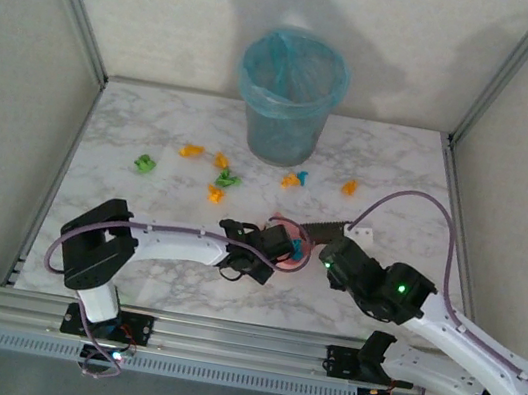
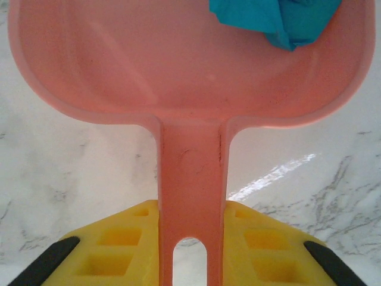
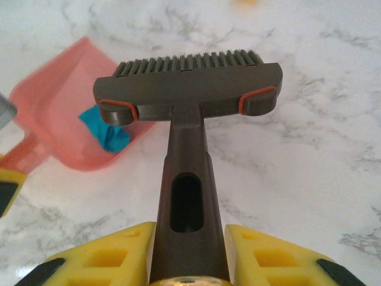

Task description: Sweep away the paper scraps from the table

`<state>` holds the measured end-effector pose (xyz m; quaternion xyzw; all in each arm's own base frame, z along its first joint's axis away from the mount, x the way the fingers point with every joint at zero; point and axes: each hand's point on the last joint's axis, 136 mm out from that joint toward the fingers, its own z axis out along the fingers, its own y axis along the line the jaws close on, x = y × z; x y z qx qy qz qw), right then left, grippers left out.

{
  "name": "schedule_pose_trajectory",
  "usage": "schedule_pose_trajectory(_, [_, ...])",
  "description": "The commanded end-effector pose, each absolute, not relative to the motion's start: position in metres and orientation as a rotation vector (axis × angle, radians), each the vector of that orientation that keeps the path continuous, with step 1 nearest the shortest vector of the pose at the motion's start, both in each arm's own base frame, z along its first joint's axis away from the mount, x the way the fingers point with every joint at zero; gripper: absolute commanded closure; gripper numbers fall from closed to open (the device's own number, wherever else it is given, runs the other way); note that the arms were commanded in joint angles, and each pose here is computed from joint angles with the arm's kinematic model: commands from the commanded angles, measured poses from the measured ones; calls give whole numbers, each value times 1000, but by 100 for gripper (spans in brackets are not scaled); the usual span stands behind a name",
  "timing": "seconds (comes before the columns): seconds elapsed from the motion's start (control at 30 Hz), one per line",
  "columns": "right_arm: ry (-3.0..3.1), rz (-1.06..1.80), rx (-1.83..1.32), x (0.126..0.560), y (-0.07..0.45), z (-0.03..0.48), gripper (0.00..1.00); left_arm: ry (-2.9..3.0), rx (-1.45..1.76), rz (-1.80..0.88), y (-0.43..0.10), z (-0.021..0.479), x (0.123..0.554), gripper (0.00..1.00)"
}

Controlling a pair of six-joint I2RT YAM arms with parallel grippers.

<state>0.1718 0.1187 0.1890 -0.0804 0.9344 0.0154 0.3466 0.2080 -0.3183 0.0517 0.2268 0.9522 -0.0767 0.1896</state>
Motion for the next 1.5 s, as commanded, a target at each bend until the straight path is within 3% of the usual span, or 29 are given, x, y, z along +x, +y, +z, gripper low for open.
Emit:
schedule_pose_trajectory(0.0, [2270,22,-55,184,98,220,100,2645,574,-237,-314,54,214,100])
schedule_pose_trajectory(0.3, [2085,-96,125,228,66,267,100,2630,554,-288,-315,58,209,100])
schedule_pose_trajectory(0.9, [2329,-172,385,373,33,214,100,2598,575,-275,-321,69,214,100])
schedule_pose_trajectory(1.27, [2485,-207,324,400,44,163,100,2597,605,-240,-341,62,228,100])
schedule_pose_trajectory(1.47, [2517,-141,343,371,50,152,100,2612,611,-202,-351,55,239,100])
